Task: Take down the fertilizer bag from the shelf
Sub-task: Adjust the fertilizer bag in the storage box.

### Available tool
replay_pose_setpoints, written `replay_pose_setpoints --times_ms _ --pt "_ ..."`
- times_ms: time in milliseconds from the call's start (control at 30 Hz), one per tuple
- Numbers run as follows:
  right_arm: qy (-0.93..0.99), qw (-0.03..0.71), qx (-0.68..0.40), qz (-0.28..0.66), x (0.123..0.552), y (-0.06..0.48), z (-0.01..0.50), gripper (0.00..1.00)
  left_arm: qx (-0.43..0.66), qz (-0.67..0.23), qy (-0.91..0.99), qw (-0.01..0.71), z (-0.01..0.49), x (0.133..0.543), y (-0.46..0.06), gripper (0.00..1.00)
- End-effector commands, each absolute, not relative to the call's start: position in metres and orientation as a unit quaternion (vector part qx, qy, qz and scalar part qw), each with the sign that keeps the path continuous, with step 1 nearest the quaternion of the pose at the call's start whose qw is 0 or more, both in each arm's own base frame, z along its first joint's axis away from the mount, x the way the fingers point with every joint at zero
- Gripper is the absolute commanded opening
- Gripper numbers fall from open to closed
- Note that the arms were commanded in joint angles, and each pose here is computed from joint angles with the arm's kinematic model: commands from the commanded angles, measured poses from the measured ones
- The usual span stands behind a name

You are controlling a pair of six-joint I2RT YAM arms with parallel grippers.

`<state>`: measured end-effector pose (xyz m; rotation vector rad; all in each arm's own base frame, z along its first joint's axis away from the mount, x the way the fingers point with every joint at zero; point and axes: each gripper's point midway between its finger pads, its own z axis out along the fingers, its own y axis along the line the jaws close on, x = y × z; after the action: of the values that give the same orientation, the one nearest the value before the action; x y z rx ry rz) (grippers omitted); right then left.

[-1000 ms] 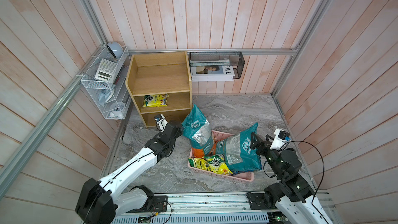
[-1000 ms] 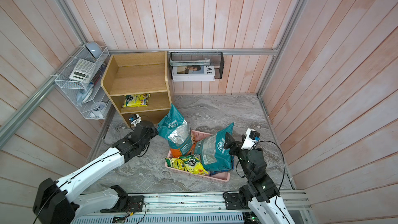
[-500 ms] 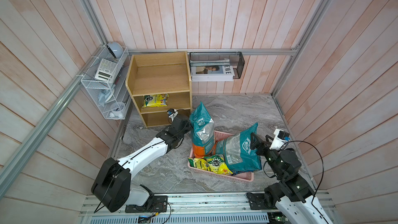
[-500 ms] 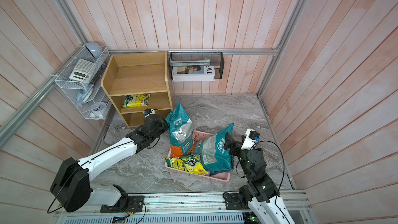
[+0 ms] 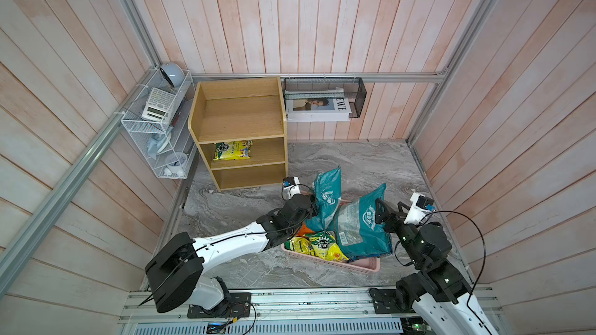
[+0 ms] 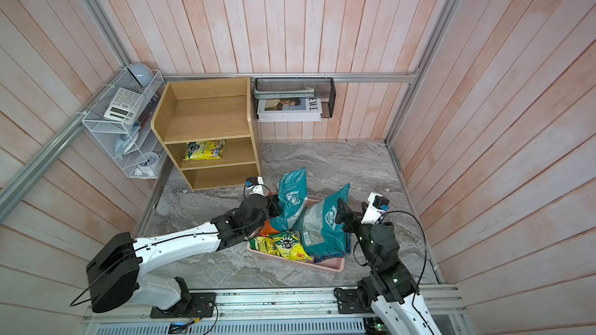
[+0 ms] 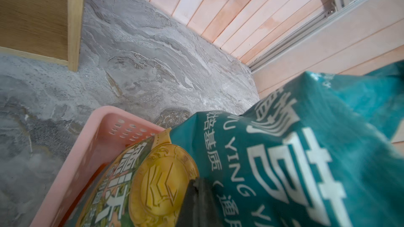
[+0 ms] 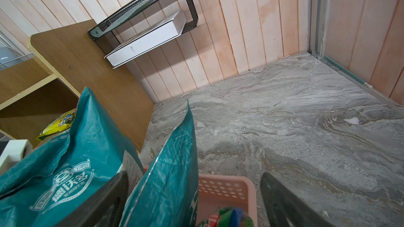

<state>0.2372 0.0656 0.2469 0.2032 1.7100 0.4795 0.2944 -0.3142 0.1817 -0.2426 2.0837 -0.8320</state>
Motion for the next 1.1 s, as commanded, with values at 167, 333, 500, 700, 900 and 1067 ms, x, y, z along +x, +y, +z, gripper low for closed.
replay_pose_setpoints --times_ms 167,333,500,700,900,1067 --pt "0.747 0.625 0.087 0.211 0.235 0.066 0.246 0.98 -0.085 -0.322 0.851 0.407 0.162 0.249 -0.314 0.00" --pt "0.747 0.625 0.087 0.209 0.235 0.065 0.246 0.98 -0.063 -0.327 0.843 0.423 0.196 0.245 -0.313 0.38" --pt "0.746 0.626 0.086 0.210 0.236 0.066 0.248 0.98 -0.078 -0.296 0.818 0.486 0.249 0.248 -0.274 0.94" --pt "0.745 0.627 0.084 0.213 0.236 0.067 0.250 0.98 -0.141 -0.264 0.806 0.510 0.272 0.263 -0.207 0.92" --pt "0.745 0.627 0.083 0.214 0.235 0.067 0.249 0.98 -0.232 -0.253 0.810 0.475 0.241 0.304 -0.140 0.78" --pt "0.744 0.627 0.084 0.215 0.235 0.067 0.249 0.98 -0.281 -0.275 0.782 0.484 0.244 0.330 -0.101 0.67"
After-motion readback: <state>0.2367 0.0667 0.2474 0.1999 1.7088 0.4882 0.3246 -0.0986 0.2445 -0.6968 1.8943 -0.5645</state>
